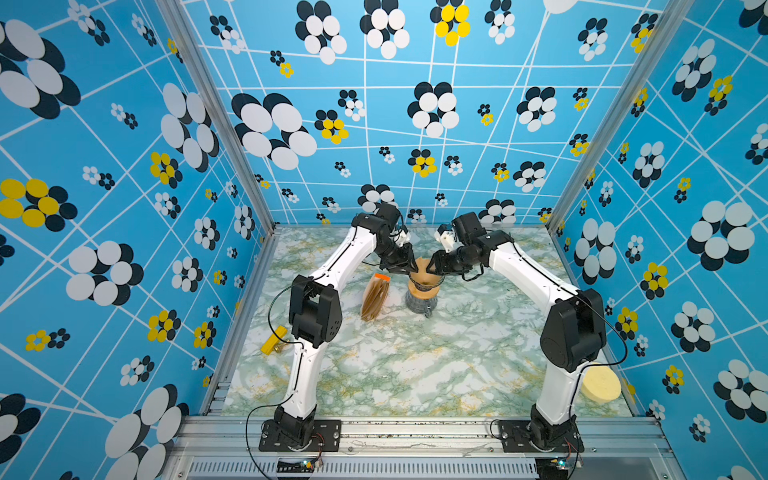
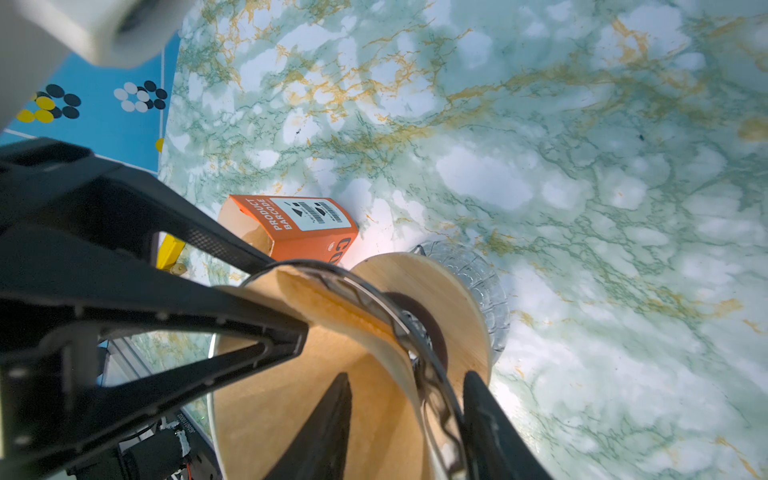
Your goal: Place the coffee filter in the dripper
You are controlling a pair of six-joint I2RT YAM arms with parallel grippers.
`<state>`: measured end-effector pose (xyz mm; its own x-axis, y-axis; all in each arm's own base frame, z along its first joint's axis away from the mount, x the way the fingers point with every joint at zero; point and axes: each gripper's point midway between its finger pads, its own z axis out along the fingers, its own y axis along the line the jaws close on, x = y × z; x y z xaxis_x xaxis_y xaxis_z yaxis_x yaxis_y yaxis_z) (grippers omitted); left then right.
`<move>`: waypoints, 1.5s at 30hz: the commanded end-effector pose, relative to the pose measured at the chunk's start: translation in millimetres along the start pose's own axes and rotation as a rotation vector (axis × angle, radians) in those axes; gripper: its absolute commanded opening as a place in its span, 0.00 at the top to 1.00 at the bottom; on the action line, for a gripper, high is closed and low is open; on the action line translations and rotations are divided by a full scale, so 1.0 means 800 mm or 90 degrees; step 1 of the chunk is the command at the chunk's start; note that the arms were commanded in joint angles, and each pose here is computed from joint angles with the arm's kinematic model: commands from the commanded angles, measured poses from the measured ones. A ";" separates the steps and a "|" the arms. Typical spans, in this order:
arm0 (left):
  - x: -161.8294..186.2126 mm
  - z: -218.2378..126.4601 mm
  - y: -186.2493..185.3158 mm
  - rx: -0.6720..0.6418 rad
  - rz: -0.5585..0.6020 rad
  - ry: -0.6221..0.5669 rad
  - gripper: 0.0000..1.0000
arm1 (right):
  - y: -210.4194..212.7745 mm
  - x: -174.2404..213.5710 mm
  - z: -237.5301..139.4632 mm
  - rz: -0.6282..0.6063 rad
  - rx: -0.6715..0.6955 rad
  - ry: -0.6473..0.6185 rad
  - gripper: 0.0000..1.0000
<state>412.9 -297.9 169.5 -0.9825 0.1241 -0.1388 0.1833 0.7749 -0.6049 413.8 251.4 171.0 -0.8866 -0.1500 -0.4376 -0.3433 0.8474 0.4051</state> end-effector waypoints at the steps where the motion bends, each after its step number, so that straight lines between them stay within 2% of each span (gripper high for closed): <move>1: -0.002 -0.019 -0.010 0.012 0.010 -0.010 0.61 | -0.004 -0.004 -0.015 -0.015 0.018 -0.018 0.54; 4: -0.007 -0.038 -0.020 0.019 0.024 -0.036 0.58 | 0.003 -0.012 -0.029 -0.025 0.012 -0.042 0.50; 14: -0.005 -0.116 -0.041 0.014 0.064 -0.122 0.00 | 0.017 -0.018 -0.080 -0.055 0.016 -0.106 0.40; 21: 0.012 -0.164 -0.051 0.034 0.088 -0.182 0.01 | 0.021 -0.004 -0.111 -0.067 0.021 -0.140 0.34; 24: 0.026 -0.185 -0.053 0.038 0.124 -0.224 0.01 | 0.021 0.004 -0.126 -0.074 0.025 -0.163 0.32; 27: 0.036 -0.202 -0.038 0.013 0.148 -0.293 0.01 | 0.012 0.012 -0.141 -0.081 0.052 -0.196 0.24; 29: 0.044 -0.212 -0.024 0.014 0.147 -0.337 0.01 | 0.007 0.019 -0.148 -0.084 0.067 -0.213 0.14; 33: 0.061 -0.234 0.020 0.007 0.116 -0.430 0.01 | -0.005 0.032 -0.157 -0.084 0.094 -0.245 0.01; 39: 0.086 -0.247 0.112 -0.073 0.034 -0.523 0.01 | -0.049 0.046 -0.170 -0.056 0.191 -0.333 0.01; 42: 0.097 -0.245 0.145 -0.131 0.055 -0.553 0.01 | -0.069 0.053 -0.174 -0.053 0.242 -0.357 0.01; 45: 0.105 -0.249 0.180 -0.208 0.035 -0.586 0.01 | -0.088 0.064 -0.172 -0.049 0.287 -0.358 0.00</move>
<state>340.1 -76.3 217.7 -0.6480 -0.2782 -0.7090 0.1112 0.8864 -0.4494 340.3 133.6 219.9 -0.5994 -0.0550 -0.7986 -0.2185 0.9710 0.0972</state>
